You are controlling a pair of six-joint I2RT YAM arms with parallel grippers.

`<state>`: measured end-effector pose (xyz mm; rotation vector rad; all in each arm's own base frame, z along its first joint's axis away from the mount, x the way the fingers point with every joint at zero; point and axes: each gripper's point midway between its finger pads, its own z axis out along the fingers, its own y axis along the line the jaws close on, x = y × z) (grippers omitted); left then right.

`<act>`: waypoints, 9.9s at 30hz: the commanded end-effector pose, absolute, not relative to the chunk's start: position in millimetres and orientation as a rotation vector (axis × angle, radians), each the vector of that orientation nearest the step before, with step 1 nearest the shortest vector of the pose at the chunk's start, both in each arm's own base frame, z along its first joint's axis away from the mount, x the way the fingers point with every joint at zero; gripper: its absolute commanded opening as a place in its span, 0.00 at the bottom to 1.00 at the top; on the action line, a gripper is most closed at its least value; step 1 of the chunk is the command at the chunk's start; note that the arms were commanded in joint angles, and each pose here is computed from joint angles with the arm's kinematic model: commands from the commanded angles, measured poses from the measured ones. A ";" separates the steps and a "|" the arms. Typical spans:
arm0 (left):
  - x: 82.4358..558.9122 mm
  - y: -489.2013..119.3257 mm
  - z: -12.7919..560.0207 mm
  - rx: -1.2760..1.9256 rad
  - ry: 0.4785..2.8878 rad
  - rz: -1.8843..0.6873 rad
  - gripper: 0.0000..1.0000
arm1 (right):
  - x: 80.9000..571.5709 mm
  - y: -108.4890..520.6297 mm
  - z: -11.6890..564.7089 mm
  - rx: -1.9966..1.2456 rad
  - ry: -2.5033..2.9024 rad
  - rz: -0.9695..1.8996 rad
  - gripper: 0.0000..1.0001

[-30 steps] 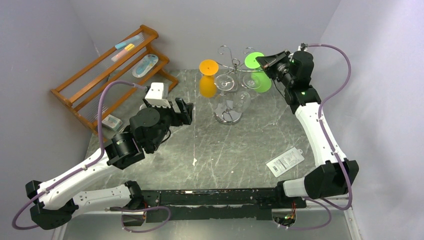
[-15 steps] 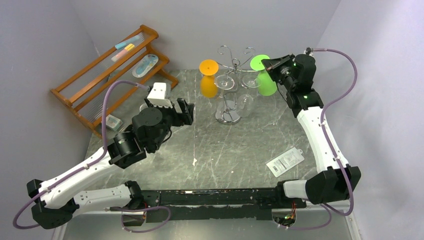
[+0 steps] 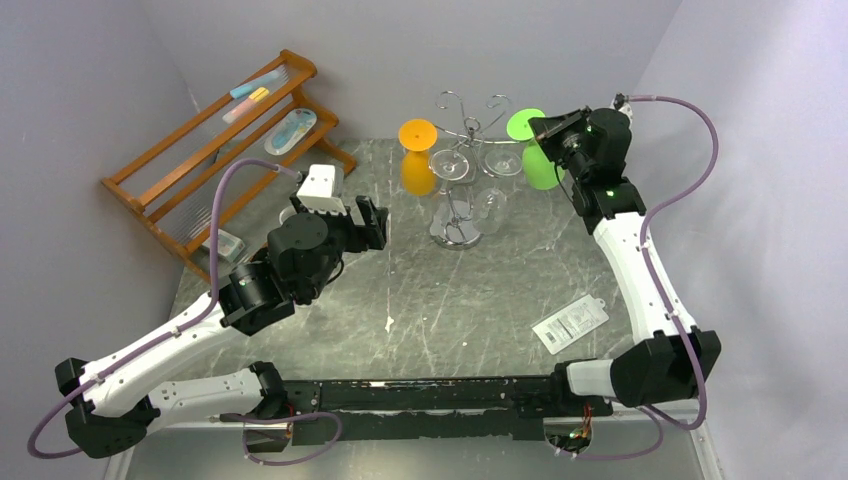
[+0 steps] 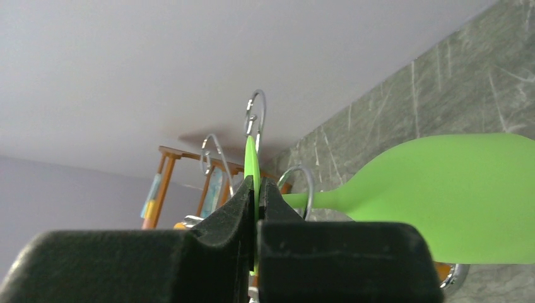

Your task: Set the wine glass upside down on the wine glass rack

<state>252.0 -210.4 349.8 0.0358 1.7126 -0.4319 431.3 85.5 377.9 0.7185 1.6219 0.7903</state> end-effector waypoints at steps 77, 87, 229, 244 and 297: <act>273.0 -54.2 197.6 -0.075 2.264 0.365 0.44 | 326.7 37.0 289.5 0.655 1.900 0.436 0.46; 262.6 -89.1 202.1 0.153 2.341 0.119 0.06 | 316.4 37.4 283.8 0.688 1.907 0.450 0.41; 121.9 -405.8 462.5 0.744 1.383 -1.551 0.88 | 170.9 161.3 403.3 -0.648 1.130 0.897 0.00; 128.5 -398.6 468.9 0.767 1.164 -1.490 0.79 | 139.3 179.5 430.9 -0.741 1.097 1.172 0.00; 141.2 -429.6 463.8 0.835 0.941 -1.419 0.05 | 144.9 171.6 426.3 -0.516 1.292 1.194 0.73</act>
